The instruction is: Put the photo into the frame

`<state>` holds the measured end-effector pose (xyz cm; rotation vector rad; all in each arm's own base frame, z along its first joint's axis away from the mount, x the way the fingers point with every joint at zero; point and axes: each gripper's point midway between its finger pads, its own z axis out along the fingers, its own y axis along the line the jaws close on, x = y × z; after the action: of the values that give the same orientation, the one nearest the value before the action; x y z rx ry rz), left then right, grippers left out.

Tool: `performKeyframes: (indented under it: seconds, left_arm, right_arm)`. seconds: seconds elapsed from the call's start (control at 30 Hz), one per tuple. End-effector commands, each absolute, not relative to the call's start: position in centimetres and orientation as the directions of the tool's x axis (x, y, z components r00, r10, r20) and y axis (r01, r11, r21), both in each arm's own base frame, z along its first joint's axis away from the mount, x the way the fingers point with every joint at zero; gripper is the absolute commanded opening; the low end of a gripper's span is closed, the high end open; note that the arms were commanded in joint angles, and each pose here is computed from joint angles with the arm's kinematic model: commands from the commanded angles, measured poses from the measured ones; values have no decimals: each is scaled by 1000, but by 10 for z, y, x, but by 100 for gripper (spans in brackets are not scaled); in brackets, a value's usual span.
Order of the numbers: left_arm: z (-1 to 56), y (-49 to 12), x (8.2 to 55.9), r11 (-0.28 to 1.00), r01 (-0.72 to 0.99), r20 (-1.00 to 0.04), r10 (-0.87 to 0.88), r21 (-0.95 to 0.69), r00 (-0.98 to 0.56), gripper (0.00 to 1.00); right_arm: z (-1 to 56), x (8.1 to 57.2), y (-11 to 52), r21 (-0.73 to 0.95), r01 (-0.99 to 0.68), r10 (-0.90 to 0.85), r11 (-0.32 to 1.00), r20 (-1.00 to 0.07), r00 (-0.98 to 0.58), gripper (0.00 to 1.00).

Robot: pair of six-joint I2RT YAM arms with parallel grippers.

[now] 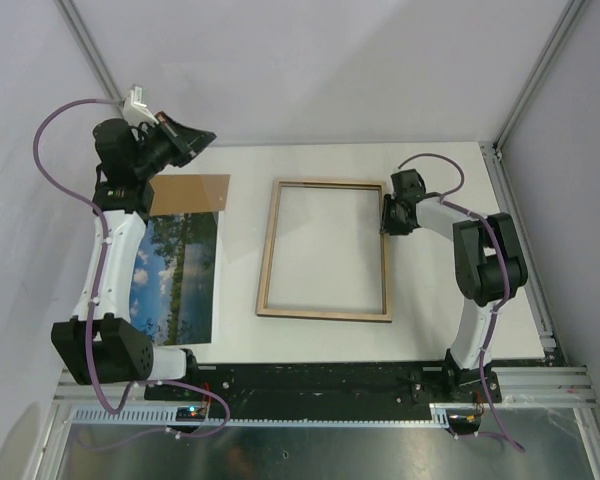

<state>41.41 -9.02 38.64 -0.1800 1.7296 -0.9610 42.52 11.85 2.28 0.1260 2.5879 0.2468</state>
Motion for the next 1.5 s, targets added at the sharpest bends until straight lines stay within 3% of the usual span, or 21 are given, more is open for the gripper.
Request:
performKeyframes:
  seconds: [0.0, 0.1, 0.63, 1.47]
  left_arm:
    - [414, -101, 390, 621, 416, -748, -553, -664, -368, 0]
    - [408, -105, 383, 603, 417, -733, -554, -680, -394, 0]
    - [369, -126, 345, 513, 380, -635, -558, -770, -534, 0]
    - [318, -139, 343, 474, 302, -541, -528, -827, -654, 0]
  right_arm:
    - [-18, 392, 95, 2, 58, 54, 998, -389, -920, 29]
    - [-19, 391, 92, -27, 49, 34, 998, -389, -921, 23]
    - [-21, 389, 93, -130, -61, -108, 990, -392, -914, 15]
    - [-16, 414, 121, -113, -190, -221, 975, -430, -875, 14]
